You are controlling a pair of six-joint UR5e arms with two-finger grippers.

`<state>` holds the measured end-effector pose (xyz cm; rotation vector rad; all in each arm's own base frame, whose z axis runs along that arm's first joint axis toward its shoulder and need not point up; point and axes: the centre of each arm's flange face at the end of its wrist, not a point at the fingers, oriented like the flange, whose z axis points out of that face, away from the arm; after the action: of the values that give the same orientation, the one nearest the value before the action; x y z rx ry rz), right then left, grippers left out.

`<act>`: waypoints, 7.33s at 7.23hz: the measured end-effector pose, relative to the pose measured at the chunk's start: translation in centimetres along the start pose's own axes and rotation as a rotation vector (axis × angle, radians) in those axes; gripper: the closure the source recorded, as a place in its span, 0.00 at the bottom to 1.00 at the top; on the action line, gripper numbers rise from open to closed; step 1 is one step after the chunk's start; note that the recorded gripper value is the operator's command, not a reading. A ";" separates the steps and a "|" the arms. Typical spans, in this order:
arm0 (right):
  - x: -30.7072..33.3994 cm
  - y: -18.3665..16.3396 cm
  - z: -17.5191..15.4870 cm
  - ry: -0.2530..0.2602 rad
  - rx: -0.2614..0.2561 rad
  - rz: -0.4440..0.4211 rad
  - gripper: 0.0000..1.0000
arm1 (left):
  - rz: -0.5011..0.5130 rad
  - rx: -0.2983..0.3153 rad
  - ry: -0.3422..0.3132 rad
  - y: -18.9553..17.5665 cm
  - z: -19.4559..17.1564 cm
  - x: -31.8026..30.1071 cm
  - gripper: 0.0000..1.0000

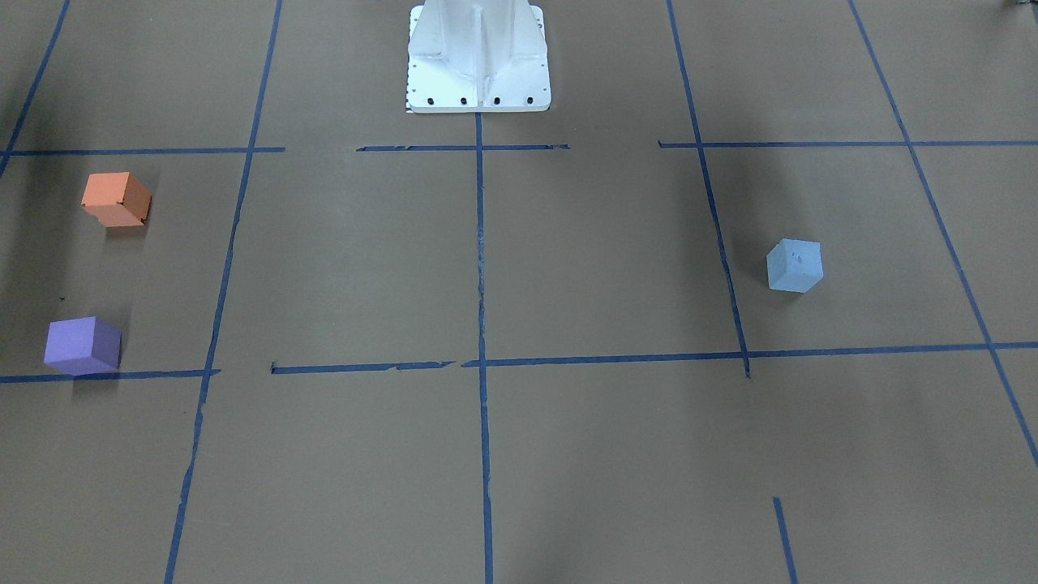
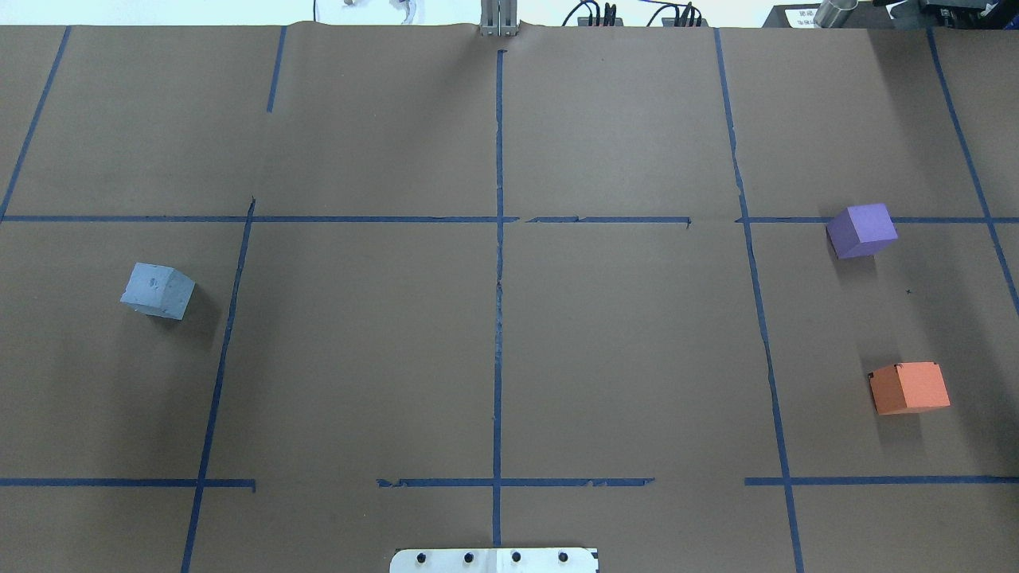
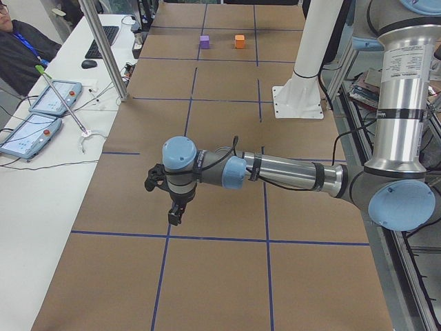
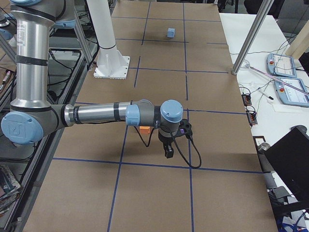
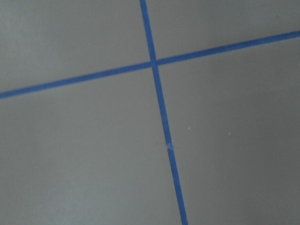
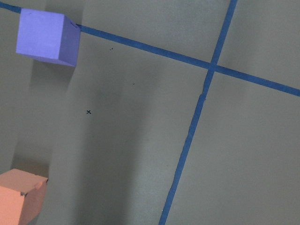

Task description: Place blue block between orange and purple blocks

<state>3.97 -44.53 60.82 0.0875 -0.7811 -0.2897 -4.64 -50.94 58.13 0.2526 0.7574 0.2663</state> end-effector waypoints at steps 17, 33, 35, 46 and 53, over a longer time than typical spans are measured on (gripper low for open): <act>0.0 0.0 0.0 -0.001 0.000 0.001 0.00 | -0.162 0.043 -0.014 -3.7 20.2 32.4 0.71; -1.1 -1.1 -1.1 -0.003 0.025 0.016 0.00 | -0.378 0.004 0.049 -18.1 11.7 68.0 0.00; -3.0 -3.0 -2.4 -0.013 0.055 0.041 0.00 | -0.256 -0.016 0.038 -15.9 9.2 55.4 0.00; -56.6 -18.4 3.6 -0.080 0.091 0.136 0.00 | -0.249 -0.065 0.073 9.9 -0.8 -1.2 0.00; -72.7 -22.5 16.7 -0.010 0.106 0.172 0.00 | -0.267 -0.052 0.075 9.5 -1.4 -0.8 0.00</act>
<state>-61.81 -44.56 18.97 0.1183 -0.8082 -0.0859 -7.54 -42.14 60.70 0.0910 0.8473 0.0426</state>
